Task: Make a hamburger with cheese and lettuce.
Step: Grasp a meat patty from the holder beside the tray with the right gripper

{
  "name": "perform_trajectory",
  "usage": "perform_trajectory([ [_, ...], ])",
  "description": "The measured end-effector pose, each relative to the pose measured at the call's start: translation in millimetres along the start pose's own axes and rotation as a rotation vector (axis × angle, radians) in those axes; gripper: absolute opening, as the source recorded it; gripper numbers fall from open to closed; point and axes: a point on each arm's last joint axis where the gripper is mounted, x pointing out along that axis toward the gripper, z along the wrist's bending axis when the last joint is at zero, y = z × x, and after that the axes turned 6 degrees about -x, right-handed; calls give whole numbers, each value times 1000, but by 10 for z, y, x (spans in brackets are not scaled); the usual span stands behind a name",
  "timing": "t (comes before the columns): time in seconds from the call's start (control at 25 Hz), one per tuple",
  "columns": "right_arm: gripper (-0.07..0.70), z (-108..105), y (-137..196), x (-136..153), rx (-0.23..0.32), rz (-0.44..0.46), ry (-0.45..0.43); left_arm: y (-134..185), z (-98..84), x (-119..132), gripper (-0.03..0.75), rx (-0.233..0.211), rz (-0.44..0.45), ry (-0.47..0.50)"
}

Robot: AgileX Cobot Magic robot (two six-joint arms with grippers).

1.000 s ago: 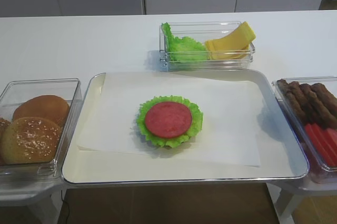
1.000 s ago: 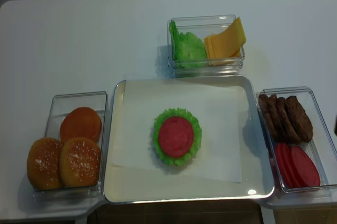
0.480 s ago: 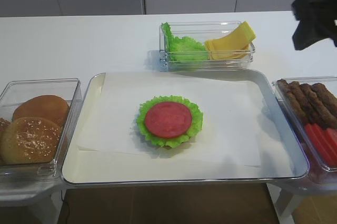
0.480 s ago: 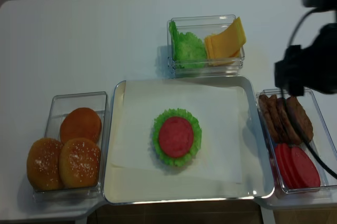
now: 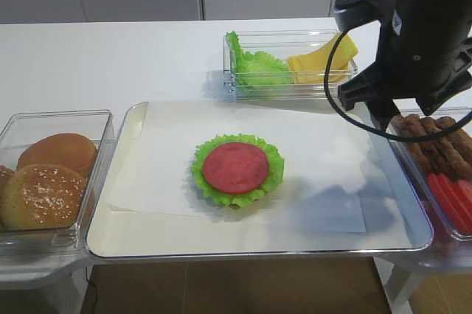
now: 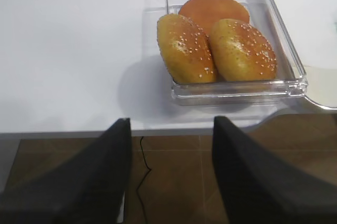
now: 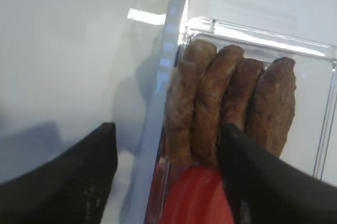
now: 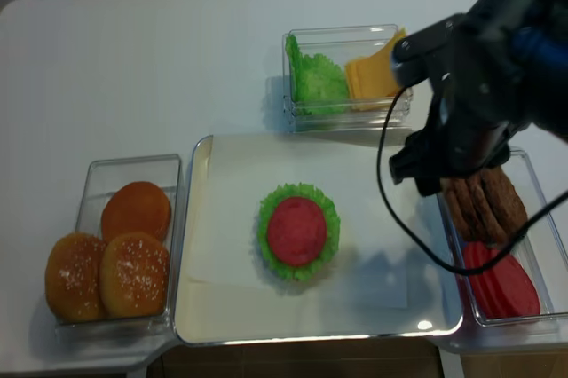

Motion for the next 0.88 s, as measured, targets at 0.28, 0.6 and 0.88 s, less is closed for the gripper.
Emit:
perform_trajectory([
  [0.28, 457, 19, -51, 197, -30, 50, 51, 0, 0, 0, 369, 0, 0, 0],
  [0.6, 451, 28, -88, 247, -39, 37, 60, 0, 0, 0, 369, 0, 0, 0],
  [0.88, 339, 44, -114, 302, -45, 43, 63, 0, 0, 0, 369, 0, 0, 0],
])
